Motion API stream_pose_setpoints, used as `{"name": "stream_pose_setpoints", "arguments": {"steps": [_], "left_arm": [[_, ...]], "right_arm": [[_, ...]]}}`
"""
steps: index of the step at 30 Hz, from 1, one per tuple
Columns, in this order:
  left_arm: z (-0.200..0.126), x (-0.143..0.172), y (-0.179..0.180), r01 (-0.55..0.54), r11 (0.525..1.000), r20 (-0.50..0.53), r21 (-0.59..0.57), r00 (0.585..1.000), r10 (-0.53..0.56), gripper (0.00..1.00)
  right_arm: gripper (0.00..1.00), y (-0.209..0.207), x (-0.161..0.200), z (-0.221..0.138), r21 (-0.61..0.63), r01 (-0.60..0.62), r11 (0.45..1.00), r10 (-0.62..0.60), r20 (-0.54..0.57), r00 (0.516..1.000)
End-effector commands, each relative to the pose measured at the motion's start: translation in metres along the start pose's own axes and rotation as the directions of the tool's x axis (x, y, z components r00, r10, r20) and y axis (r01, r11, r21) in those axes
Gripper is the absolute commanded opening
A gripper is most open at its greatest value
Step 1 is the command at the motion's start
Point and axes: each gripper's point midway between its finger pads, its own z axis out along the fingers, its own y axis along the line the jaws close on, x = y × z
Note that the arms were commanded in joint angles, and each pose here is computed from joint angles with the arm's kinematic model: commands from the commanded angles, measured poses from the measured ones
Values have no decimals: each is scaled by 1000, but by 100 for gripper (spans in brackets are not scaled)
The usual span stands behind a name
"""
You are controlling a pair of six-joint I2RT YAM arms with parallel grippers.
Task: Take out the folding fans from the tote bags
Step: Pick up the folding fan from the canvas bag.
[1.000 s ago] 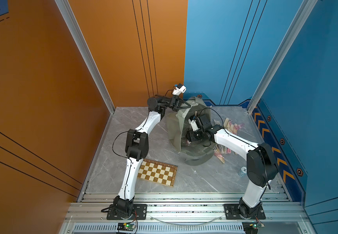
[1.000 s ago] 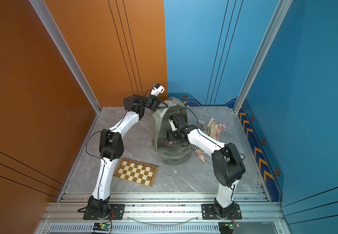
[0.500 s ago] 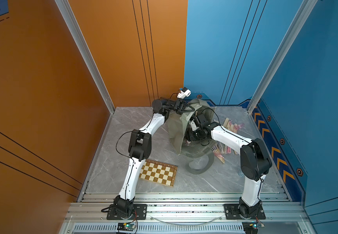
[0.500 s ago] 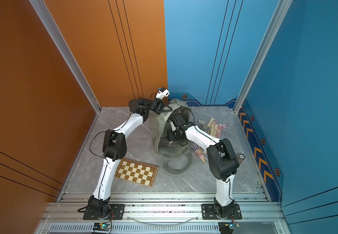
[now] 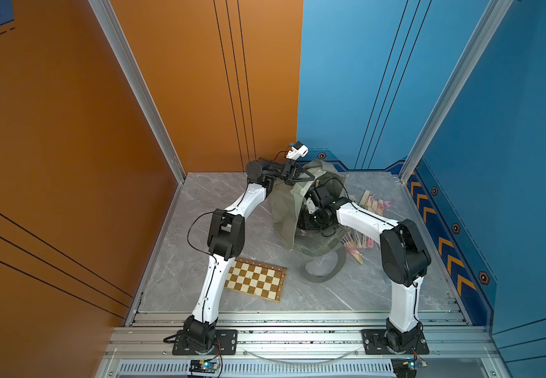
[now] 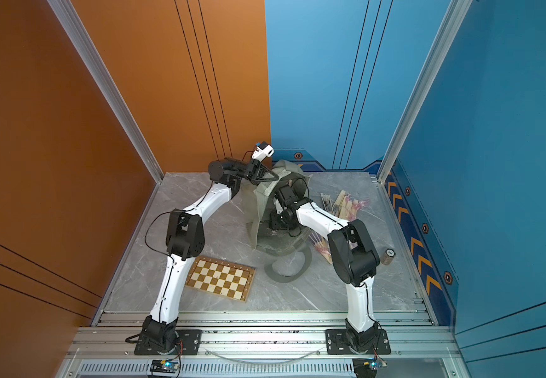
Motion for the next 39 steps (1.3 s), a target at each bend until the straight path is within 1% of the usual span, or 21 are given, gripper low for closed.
{"name": "stream_pose_setpoints", "arguments": {"steps": [1, 5, 7, 10, 12, 14, 17, 19, 21, 23, 26, 29, 34, 36, 39], "left_arm": [[9, 18, 8, 352, 934, -72, -66, 932, -356, 0], [12, 19, 9, 354, 933, -78, -65, 930, -358, 0], [12, 19, 9, 353, 933, -78, -65, 931, -358, 0], [11, 19, 10, 355, 932, -75, -65, 930, -360, 0], [10, 19, 12, 357, 932, -74, -65, 930, -361, 0], [8, 18, 14, 359, 931, -70, -66, 929, -363, 0], [4, 17, 16, 362, 930, -62, -68, 929, -366, 0], [1, 16, 16, 363, 929, -56, -68, 929, -366, 0], [-3, 15, 17, 363, 929, -48, -69, 929, -366, 0], [-7, 13, 17, 362, 930, -40, -69, 930, -365, 0], [-10, 13, 18, 364, 929, -35, -71, 930, -367, 0], [-12, 12, 20, 366, 928, -31, -71, 929, -369, 0], [-18, 11, 26, 374, 925, -19, -73, 926, -376, 0], [-21, 11, 26, 376, 924, -15, -74, 926, -378, 0], [-24, 10, 26, 373, 925, -9, -74, 927, -375, 0]], "right_arm": [[45, -9, 1, 8, 16, -32, 999, 32, -29, 999], [30, -10, 0, 14, -2, -41, 999, 41, -30, 999], [24, -8, -1, 14, -16, -37, 999, 36, -30, 999], [17, -7, -1, 12, -36, -26, 999, 25, -31, 999], [13, 0, -2, 9, -73, 3, 997, -5, -25, 1000], [10, 2, -1, 4, -80, 38, 996, -40, -16, 999], [8, 13, 1, -9, -142, 135, 981, -135, 9, 991], [7, 14, 3, -18, -144, 176, 974, -174, 28, 984], [6, 12, 4, -29, -154, 187, 970, -184, 33, 982], [5, 18, 5, -45, -206, 204, 957, -198, 47, 979], [5, 24, 6, -70, -246, 239, 939, -228, 71, 971], [4, 24, 7, -92, -252, 266, 930, -254, 80, 964], [4, 27, 25, -130, -282, 325, 903, -315, 80, 946], [3, 28, 32, -147, -289, 354, 890, -339, 103, 935], [2, 23, 43, -173, -252, 418, 873, -389, 160, 907]]}}
